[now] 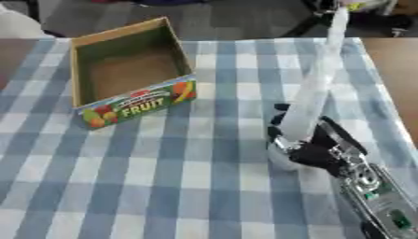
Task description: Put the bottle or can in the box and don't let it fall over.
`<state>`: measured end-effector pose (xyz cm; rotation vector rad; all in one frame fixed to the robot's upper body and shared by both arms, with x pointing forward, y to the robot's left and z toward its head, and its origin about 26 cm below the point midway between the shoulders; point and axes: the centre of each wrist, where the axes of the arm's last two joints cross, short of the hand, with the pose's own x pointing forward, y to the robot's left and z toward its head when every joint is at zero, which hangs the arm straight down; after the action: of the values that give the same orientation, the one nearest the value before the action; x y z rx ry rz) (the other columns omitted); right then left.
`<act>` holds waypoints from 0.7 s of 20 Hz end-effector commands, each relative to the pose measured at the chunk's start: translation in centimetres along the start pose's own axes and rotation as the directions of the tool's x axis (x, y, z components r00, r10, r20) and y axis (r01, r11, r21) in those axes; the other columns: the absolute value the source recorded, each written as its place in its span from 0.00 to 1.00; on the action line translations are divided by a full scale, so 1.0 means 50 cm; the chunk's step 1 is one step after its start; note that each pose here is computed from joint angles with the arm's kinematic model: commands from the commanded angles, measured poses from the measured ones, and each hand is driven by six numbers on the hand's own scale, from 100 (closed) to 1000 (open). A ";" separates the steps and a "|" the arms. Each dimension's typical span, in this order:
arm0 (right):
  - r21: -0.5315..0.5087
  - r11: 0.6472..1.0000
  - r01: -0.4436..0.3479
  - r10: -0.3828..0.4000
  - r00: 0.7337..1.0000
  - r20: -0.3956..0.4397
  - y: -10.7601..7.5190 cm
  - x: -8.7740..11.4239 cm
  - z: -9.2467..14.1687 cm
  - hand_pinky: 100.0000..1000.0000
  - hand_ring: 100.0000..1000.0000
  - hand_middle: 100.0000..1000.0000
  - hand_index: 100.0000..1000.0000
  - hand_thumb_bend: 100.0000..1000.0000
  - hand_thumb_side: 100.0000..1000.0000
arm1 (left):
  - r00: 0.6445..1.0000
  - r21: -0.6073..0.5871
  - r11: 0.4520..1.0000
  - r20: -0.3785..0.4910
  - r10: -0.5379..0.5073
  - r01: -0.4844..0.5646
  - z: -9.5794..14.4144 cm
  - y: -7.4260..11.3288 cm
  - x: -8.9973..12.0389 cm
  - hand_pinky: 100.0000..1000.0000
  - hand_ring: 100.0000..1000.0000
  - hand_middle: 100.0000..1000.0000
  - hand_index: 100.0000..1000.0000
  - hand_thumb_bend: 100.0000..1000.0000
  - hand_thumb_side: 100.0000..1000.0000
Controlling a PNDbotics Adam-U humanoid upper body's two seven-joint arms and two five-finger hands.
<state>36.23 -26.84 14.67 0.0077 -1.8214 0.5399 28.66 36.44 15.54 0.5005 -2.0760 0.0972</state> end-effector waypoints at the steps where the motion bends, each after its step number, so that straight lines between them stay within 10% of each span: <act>1: -0.013 1.000 -0.002 0.002 1.000 -0.027 -0.004 -0.002 0.000 0.79 0.90 0.90 0.29 0.00 0.17 | 1.000 0.003 1.000 0.027 -0.004 0.004 -0.009 0.007 0.013 1.00 0.44 0.56 0.73 0.76 0.32; 14: 0.010 1.000 0.013 -0.013 0.999 -0.041 -0.004 0.032 0.002 0.79 0.90 0.91 0.21 0.00 0.07 | 1.000 0.007 1.000 0.027 -0.007 0.007 -0.009 0.009 0.014 1.00 0.44 0.56 0.73 0.76 0.32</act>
<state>35.89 -26.26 15.35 0.0332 -1.7714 0.5133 28.66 36.44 15.53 0.4981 -2.0758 0.0997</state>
